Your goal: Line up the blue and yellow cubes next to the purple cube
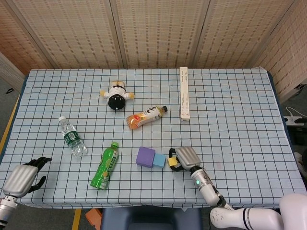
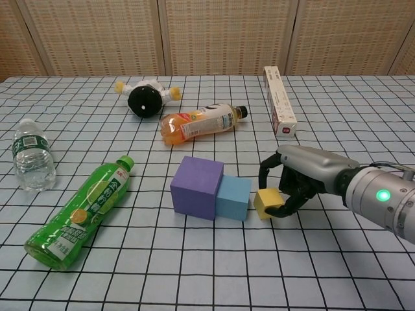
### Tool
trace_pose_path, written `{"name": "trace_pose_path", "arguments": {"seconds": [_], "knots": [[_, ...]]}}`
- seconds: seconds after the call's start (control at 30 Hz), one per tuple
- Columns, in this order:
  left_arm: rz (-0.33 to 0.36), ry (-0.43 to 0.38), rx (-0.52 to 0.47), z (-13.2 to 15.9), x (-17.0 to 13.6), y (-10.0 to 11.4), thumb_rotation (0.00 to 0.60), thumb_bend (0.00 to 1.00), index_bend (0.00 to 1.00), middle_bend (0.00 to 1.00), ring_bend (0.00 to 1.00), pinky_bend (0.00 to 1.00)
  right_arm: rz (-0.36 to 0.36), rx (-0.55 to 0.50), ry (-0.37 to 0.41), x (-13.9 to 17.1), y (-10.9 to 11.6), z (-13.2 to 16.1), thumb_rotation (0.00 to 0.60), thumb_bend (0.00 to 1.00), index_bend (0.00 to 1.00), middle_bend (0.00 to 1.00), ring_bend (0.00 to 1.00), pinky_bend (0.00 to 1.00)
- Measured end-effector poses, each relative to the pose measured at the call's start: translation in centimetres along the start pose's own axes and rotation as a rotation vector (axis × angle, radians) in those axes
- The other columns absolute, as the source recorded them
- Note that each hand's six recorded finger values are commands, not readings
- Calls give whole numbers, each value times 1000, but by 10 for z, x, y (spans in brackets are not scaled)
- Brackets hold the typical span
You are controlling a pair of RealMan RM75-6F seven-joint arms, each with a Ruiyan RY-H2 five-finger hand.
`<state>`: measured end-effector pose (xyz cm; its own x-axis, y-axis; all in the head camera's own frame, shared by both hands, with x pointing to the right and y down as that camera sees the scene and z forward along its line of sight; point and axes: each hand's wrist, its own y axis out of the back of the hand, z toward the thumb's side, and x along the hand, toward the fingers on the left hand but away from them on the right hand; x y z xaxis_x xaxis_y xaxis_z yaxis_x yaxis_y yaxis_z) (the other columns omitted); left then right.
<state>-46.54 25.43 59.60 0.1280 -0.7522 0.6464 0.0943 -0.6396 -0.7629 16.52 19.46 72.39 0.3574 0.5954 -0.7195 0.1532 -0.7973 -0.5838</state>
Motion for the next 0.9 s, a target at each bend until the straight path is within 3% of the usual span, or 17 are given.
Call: {"name": "trace_pose_path", "arguments": {"seconds": [0.9], "knots": [[-3,-1,1,0,0,0,600,444,228,233,307,534,-8,-4,24,-3,-2,8,600,263,506,984,901,1000]]}}
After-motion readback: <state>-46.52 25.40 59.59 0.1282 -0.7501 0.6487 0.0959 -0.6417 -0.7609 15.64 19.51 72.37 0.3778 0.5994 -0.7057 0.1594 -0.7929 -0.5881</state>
